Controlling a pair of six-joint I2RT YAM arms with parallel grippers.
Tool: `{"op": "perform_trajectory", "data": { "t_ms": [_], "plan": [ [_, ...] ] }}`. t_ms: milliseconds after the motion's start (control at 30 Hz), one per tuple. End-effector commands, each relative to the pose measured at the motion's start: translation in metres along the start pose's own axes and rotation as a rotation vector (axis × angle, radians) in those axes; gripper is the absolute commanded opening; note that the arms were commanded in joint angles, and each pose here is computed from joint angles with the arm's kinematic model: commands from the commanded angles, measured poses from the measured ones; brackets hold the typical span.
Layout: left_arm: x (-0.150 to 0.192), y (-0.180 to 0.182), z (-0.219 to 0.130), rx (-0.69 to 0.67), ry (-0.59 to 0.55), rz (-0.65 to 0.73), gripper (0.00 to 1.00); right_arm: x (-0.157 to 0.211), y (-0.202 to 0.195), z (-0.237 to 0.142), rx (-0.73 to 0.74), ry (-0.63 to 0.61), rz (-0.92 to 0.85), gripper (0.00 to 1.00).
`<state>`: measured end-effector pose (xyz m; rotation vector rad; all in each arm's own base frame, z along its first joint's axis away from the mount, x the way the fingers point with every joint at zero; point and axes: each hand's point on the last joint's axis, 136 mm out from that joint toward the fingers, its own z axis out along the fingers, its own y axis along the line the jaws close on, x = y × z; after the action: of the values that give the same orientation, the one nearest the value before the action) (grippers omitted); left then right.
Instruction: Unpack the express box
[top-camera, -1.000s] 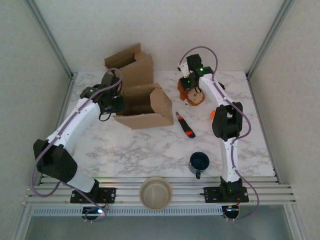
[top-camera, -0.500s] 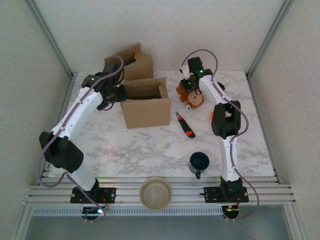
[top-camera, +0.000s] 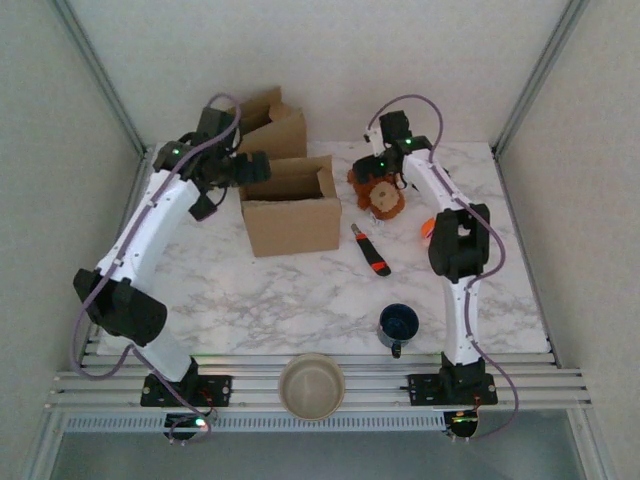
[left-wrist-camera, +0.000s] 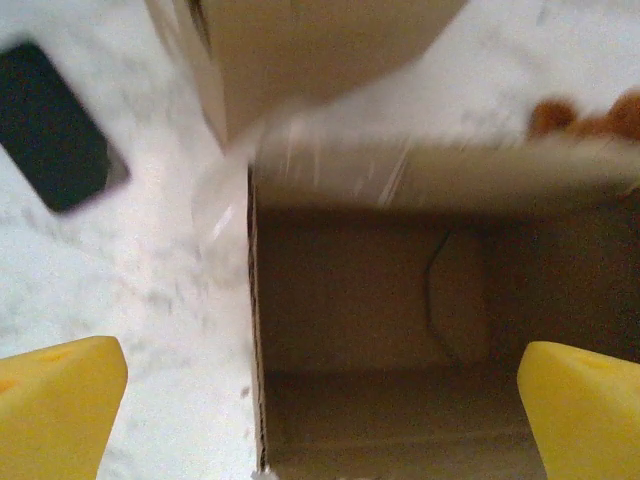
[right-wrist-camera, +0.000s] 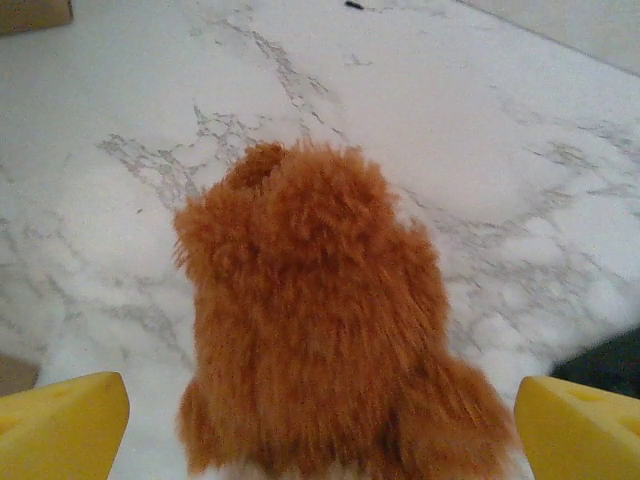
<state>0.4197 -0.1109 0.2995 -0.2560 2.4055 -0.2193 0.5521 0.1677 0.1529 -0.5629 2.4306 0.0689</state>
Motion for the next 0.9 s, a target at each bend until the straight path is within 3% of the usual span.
{"op": "perform_trajectory", "data": {
  "t_ms": [0,133,200,333,400,500,567,767,867],
  "plan": [
    [-0.061,0.015,-0.061,-0.062,-0.321,-0.007,1.00,-0.031,-0.025,-0.098,0.095,-0.187,0.073,0.99],
    [-0.079,0.058,-0.103,-0.175,-0.669,-0.088,1.00,-0.009,-0.043,-0.170,0.251,-0.353,0.147,0.99],
    [-0.065,0.091,-0.103,-0.218,-0.806,-0.149,1.00,0.023,-0.054,-0.196,0.351,-0.422,0.195,0.99],
    [-0.013,0.139,-0.073,-0.208,-0.936,-0.157,1.00,0.094,-0.065,-0.197,0.485,-0.474,0.262,0.99],
    [0.022,0.173,-0.058,-0.241,-1.005,-0.231,1.00,0.129,-0.068,-0.186,0.521,-0.500,0.318,0.99],
    [0.064,0.205,-0.028,-0.271,-0.987,-0.275,0.99,0.164,-0.063,-0.163,0.509,-0.542,0.356,0.99],
    [0.080,0.211,-0.009,-0.287,-0.951,-0.235,0.99,0.180,-0.060,-0.147,0.502,-0.564,0.365,0.99],
    [0.102,0.217,0.030,-0.308,-0.915,-0.117,0.99,0.206,-0.065,-0.097,0.526,-0.598,0.306,0.99],
    [0.104,0.214,0.045,-0.250,-0.889,-0.075,1.00,0.212,-0.066,-0.088,0.426,-0.575,0.341,0.99]
  ]
}}
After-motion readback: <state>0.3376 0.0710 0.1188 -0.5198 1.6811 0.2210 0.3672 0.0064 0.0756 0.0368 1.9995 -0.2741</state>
